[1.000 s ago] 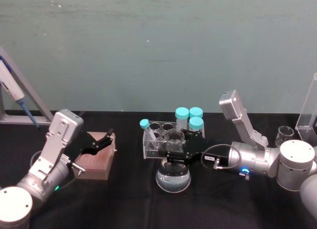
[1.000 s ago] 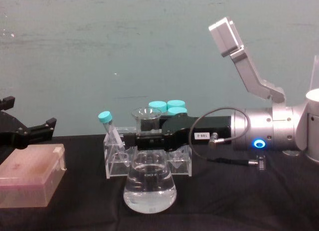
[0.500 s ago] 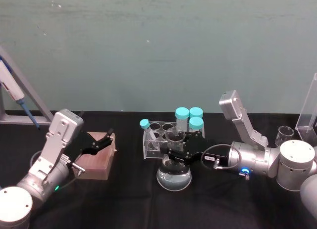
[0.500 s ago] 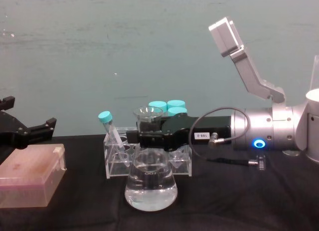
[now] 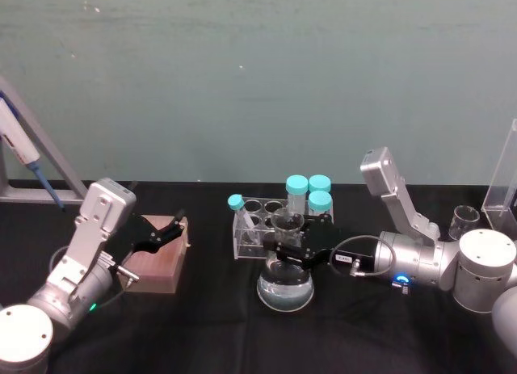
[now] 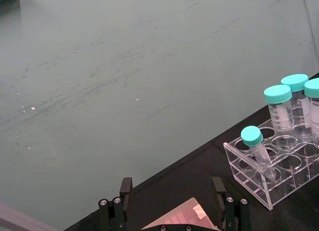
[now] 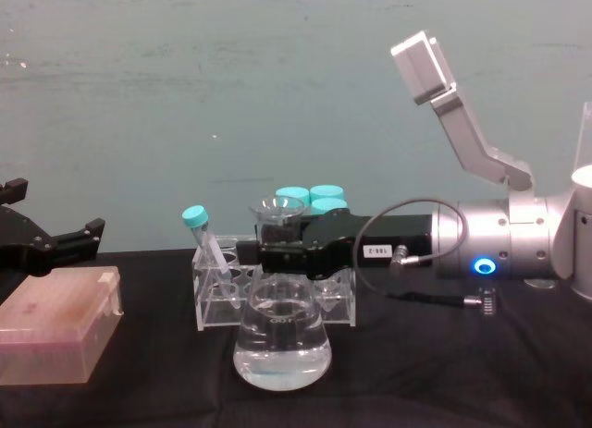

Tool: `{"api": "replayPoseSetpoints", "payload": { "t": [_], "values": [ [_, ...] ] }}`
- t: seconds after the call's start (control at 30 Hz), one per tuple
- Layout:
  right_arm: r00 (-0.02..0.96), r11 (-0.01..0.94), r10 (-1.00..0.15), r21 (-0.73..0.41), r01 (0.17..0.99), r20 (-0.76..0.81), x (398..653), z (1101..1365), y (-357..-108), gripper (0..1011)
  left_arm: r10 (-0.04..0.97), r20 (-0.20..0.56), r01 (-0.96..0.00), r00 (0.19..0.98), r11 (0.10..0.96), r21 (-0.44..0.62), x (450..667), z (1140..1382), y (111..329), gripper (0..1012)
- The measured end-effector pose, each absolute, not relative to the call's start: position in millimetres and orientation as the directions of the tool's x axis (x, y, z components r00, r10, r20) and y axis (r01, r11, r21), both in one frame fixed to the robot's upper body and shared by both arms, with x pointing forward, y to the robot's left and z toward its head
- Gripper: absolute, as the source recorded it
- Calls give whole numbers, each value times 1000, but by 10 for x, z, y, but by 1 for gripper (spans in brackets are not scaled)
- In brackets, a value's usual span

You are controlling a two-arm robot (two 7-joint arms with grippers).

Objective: Place the experimental apparatus aside using one hand.

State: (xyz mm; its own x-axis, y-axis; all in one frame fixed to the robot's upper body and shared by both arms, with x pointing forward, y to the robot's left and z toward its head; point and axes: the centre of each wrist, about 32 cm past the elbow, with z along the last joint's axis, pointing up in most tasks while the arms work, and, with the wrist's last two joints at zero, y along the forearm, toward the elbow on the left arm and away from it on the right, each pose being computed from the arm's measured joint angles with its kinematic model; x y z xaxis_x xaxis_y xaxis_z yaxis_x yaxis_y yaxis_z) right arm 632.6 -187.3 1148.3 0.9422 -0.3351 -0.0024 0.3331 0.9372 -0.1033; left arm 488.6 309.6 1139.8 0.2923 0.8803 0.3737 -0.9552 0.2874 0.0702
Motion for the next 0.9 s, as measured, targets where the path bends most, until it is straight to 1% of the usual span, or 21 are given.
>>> {"api": "replayPoseSetpoints", "payload": {
  "t": [0.43, 0.7, 0.9],
  "values": [
    [939, 935, -343, -93, 341, -7, 6296, 11484, -1933, 453, 880, 374, -955, 292, 287, 70, 4886, 11398, 3097, 1000],
    [933, 930, -359, -85, 357, -14, 6250, 11492, -2002, 453, 880, 374, -955, 292, 287, 70, 4886, 11398, 3097, 1000],
    [924, 921, -383, -81, 381, -13, 6185, 11513, -2098, 453, 880, 374, -955, 292, 287, 70, 4886, 11398, 3097, 1000]
  ]
}}
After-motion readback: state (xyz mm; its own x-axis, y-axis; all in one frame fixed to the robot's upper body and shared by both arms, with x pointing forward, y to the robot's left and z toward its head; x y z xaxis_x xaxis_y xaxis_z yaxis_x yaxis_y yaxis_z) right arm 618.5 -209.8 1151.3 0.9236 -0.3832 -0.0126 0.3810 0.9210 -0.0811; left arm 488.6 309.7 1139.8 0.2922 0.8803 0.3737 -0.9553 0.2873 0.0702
